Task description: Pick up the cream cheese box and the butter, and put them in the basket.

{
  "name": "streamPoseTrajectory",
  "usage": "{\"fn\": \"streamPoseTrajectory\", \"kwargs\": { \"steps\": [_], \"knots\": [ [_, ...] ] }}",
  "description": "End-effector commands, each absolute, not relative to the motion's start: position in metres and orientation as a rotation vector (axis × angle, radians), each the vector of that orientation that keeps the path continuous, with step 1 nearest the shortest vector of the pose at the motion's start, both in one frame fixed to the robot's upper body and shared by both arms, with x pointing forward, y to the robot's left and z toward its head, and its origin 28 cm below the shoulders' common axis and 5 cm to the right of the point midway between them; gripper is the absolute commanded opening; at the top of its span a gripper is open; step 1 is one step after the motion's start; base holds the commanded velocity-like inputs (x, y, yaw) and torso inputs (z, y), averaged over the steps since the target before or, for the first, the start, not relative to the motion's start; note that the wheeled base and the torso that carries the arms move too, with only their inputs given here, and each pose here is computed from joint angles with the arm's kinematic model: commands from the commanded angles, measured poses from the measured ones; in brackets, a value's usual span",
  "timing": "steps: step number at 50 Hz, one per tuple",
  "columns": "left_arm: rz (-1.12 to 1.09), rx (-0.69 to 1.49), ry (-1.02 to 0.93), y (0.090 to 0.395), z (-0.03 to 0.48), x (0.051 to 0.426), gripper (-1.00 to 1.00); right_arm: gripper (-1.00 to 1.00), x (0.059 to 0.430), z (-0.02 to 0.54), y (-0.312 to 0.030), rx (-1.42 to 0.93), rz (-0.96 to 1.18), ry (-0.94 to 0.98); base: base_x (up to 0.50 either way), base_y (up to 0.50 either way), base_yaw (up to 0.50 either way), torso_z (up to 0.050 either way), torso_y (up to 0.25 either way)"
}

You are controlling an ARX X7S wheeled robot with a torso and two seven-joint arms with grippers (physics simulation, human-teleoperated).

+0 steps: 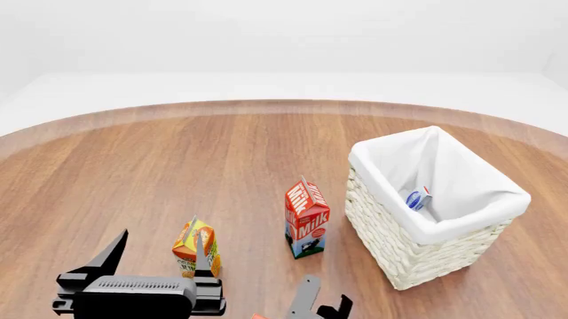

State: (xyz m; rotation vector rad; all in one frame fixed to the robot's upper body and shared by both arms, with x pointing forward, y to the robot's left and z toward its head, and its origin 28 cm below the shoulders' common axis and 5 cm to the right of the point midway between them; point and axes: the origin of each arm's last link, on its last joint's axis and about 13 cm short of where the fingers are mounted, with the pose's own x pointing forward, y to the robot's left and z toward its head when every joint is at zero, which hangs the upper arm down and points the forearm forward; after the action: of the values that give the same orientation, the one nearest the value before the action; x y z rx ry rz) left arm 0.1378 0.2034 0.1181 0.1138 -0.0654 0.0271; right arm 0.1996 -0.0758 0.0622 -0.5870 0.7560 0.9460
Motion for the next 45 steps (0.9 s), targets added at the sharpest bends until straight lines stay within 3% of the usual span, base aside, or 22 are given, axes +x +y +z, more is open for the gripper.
{"fn": "streamPoseTrajectory", "kwargs": {
  "steps": [1, 27, 45],
  "knots": [
    [0.028, 0.113, -0.065, 0.203, 0.118, 0.138, 1.00, -1.00, 0.203, 0.084, -0.077, -0.554, 0.891, 0.682, 0.00, 0.00, 0.00, 0.000, 0.000],
    [0.030, 0.113, -0.066, 0.204, 0.119, 0.138, 1.00, -1.00, 0.195, 0.156, -0.090, -0.498, 0.722, 0.514, 0.00, 0.00, 0.00, 0.001, 0.001],
    [0.024, 0.117, -0.066, 0.202, 0.118, 0.138, 1.00, -1.00, 0.216, 0.212, -0.095, -0.466, 0.642, 0.417, 0.00, 0.00, 0.00, 0.000, 0.001]
  ]
}}
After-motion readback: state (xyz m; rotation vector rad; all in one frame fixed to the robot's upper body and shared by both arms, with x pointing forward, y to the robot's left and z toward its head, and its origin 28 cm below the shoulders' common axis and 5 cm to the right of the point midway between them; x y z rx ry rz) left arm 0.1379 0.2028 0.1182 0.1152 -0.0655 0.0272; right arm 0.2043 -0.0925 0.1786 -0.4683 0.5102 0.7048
